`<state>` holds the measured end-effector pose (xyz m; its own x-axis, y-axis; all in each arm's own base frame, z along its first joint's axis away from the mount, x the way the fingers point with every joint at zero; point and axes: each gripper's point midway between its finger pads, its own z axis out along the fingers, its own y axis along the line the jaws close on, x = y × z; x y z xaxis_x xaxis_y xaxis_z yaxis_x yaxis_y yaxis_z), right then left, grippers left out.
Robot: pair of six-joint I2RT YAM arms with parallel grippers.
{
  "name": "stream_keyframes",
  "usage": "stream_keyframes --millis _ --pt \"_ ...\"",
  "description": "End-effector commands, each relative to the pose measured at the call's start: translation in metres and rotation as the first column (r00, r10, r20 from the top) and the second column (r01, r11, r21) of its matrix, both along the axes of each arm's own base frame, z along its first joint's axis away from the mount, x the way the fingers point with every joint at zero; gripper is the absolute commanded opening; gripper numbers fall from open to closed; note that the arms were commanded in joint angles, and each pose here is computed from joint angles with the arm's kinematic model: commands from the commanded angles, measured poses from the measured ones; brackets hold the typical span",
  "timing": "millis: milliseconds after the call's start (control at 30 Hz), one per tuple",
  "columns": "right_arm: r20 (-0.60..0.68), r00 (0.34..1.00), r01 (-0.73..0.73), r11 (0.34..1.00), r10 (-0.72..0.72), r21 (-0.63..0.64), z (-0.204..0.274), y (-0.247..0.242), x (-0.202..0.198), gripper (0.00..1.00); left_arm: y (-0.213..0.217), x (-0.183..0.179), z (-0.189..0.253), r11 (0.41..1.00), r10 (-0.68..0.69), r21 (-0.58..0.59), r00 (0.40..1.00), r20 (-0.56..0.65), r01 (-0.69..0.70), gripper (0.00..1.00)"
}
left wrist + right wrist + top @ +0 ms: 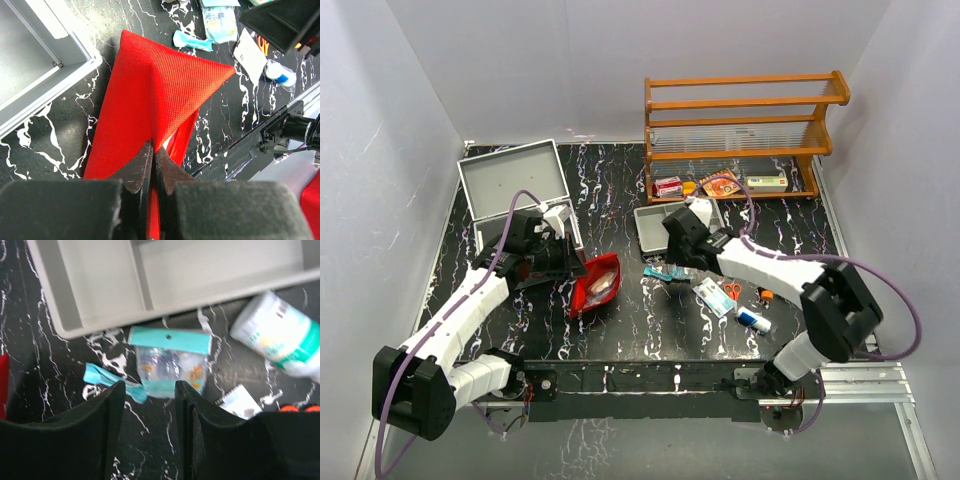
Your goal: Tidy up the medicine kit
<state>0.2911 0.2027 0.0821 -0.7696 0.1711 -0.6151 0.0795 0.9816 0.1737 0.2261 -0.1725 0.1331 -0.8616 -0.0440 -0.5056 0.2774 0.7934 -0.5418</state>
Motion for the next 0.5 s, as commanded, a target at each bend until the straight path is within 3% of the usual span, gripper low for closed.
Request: stream_keyframes --millis 0,167,467 --pt "0.009 0.997 -0.072 0.997 0.072 -0.03 0.012 0.022 0.023 0.44 -0.002 -0.003 0.002 1.0 -0.003 -0.019 1.0 0.003 0.003 0.0" --pt "-0.033 0.993 -0.114 0.991 0.112 -0.073 -0.007 0.036 0.025 0.47 -0.005 -0.003 0.002 0.999 -0.001 -0.038 1.0 -0.004 0.001 0.0" --pt "-0.104 0.994 -0.062 0.979 0.043 -0.195 -0.036 0.023 0.022 0.41 -0.007 -0.003 0.001 0.999 -0.006 -0.049 1.0 -0.01 0.005 0.0"
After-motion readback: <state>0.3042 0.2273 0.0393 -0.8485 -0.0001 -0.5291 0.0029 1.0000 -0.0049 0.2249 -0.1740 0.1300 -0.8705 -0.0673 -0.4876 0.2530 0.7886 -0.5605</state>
